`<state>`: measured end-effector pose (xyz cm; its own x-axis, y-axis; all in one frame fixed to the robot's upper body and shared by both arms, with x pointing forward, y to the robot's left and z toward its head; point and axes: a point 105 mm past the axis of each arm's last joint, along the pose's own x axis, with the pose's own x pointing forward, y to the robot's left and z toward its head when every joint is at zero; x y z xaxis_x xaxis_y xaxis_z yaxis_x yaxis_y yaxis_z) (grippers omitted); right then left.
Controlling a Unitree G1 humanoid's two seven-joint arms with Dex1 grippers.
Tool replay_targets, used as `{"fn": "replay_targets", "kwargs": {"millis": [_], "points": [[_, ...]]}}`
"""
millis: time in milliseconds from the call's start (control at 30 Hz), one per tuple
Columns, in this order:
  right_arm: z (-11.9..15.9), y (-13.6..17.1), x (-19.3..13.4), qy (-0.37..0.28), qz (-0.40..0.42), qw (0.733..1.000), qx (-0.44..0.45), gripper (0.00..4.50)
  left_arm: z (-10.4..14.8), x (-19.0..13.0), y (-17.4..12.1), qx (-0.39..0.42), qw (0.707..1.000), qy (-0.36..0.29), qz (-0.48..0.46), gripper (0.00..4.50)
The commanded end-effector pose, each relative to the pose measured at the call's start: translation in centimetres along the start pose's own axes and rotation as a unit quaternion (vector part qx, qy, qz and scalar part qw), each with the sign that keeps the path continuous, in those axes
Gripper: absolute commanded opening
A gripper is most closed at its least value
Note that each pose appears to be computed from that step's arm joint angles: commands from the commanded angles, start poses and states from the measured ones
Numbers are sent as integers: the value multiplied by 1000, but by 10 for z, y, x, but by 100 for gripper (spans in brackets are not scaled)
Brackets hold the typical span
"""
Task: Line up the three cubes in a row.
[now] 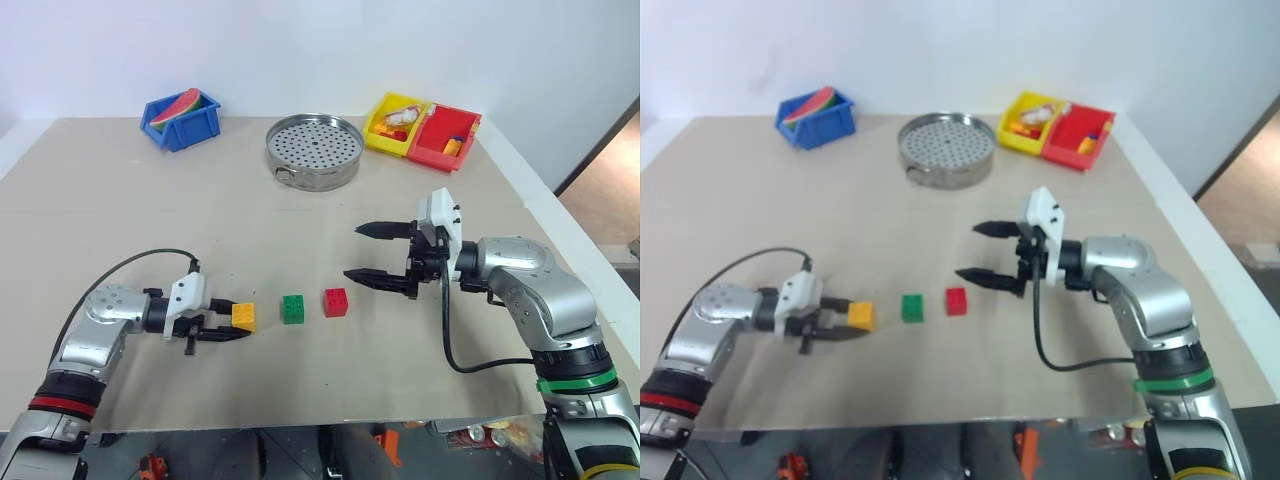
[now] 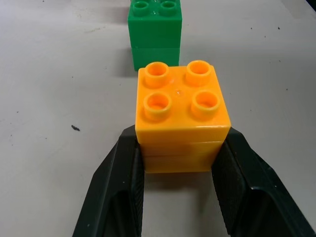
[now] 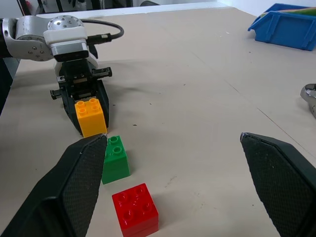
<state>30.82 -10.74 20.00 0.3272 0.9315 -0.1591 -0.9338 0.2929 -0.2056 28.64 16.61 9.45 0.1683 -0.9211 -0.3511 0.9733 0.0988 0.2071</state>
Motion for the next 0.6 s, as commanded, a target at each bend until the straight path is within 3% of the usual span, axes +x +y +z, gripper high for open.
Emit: {"fn": "replay_targets", "kwargs": {"millis": [33,500,567,600], "points": [[12,0,-3,-9,-1,1000,-24,450,1,-4,1,23,1000,10,3,132],[12,1,0,-8,6,1000,-26,450,-6,5,5,3,1000,14,9,132],[12,2,0,-8,7,1000,-25,450,-6,6,6,9,1000,14,10,235],[11,3,0,-8,8,1000,-24,450,-5,6,6,11,1000,13,11,266]]}}
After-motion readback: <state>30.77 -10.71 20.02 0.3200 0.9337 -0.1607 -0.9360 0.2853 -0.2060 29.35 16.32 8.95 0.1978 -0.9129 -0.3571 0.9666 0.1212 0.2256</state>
